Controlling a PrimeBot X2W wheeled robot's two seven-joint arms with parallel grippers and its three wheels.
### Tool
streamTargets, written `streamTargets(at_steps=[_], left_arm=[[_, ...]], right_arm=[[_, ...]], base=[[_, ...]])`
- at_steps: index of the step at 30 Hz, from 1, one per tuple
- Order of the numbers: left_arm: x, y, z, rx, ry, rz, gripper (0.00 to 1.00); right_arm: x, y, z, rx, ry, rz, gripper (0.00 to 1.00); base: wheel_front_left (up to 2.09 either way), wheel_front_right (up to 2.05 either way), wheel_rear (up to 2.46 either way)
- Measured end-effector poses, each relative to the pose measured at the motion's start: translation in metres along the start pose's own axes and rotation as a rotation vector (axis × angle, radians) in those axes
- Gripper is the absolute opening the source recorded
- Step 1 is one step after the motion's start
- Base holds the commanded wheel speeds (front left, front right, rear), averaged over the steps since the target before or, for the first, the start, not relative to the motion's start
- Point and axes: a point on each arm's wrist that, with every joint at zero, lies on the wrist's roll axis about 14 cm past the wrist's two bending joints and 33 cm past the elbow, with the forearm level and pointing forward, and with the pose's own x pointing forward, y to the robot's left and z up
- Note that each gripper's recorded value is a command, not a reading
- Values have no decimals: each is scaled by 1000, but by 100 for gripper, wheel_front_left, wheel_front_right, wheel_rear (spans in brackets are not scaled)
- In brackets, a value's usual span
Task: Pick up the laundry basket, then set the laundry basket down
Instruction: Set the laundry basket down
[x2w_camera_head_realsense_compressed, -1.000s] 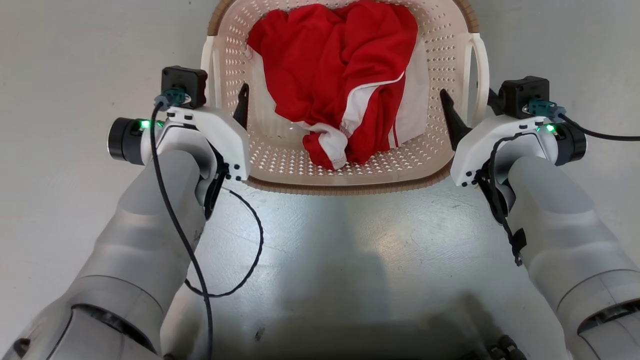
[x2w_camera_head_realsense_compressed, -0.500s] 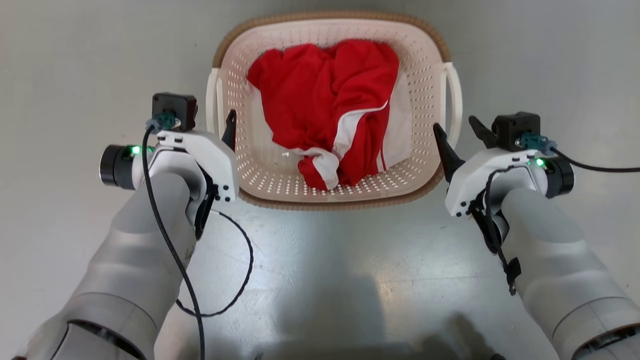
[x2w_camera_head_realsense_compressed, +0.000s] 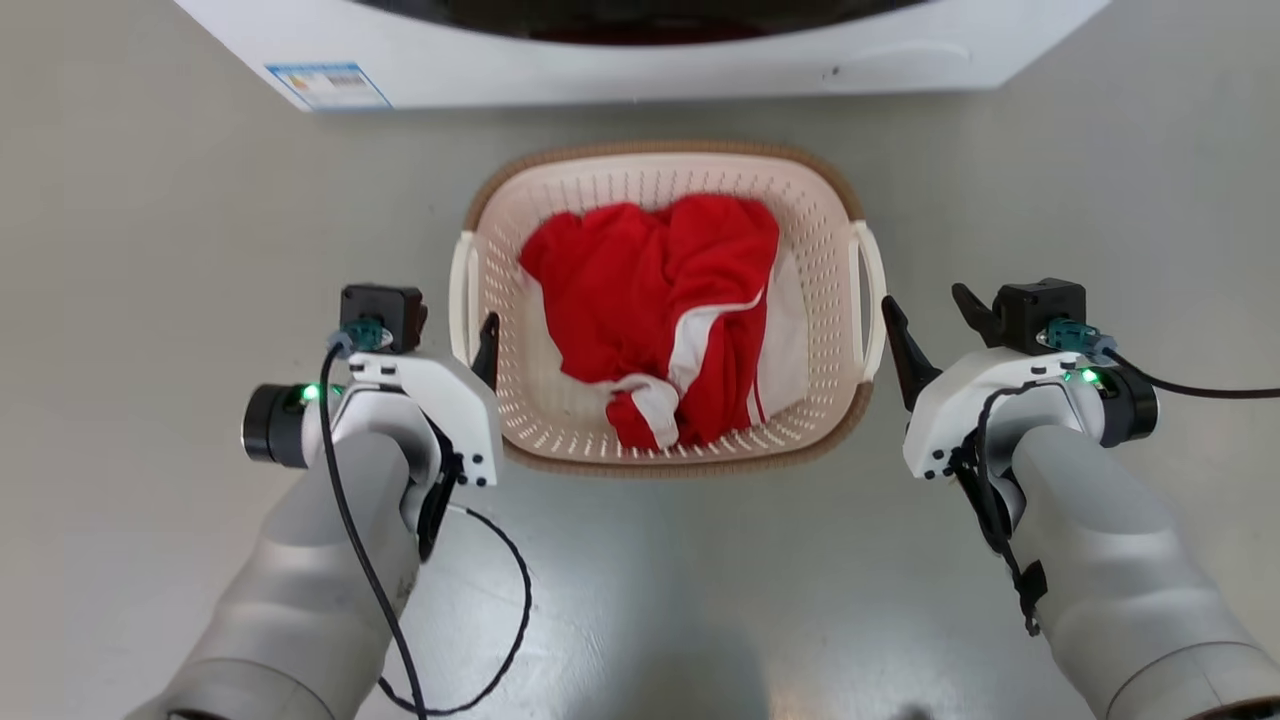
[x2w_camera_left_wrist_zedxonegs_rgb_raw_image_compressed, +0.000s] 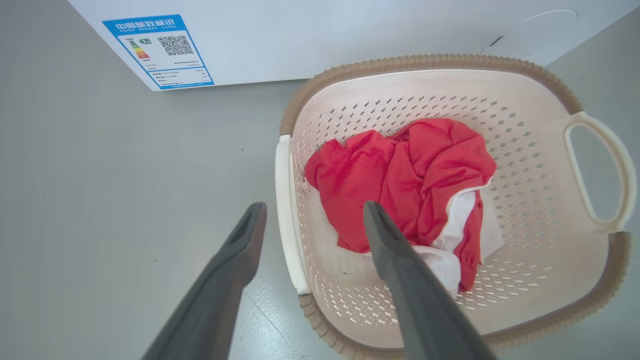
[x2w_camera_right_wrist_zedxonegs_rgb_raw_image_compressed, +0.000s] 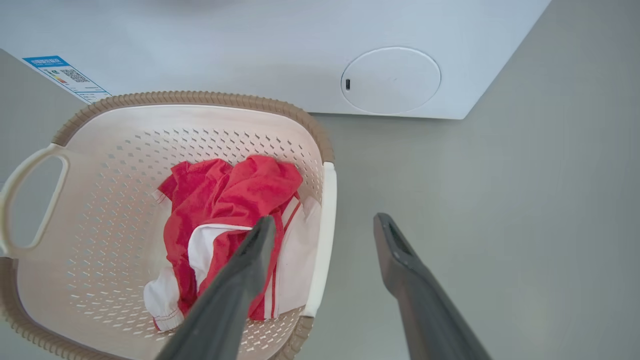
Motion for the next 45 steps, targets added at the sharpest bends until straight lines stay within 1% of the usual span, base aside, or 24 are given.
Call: streamTargets(at_steps=[4,8,15,20,25,34,45], left_arm=[[-18,5,13,-14,-44,26,100],[-37,10,30,-28,-106,46,100],[-73,14,41,-41,-182,67,100],[-95,24,54,-52,-250,92,100],[-115,24,66,-82,-324,97,100],[-147,30,70,-123,-411,123,100],[-189,35,69,-144,-521,152,100]], right_arm=[[-13,1,26,-14,-76,-6,100],[-29,2,44,-28,-139,-14,100],[-61,7,61,-44,-224,-19,100],[-81,9,84,-66,-310,-24,100],[-102,7,102,-85,-391,-42,100],[-138,7,114,-96,-496,-60,100],[-185,7,106,-92,-584,-77,100]], base=[[0,0,0],[0,0,0],[0,0,0],[0,0,0],[0,0,0],[0,0,0],[0,0,0]])
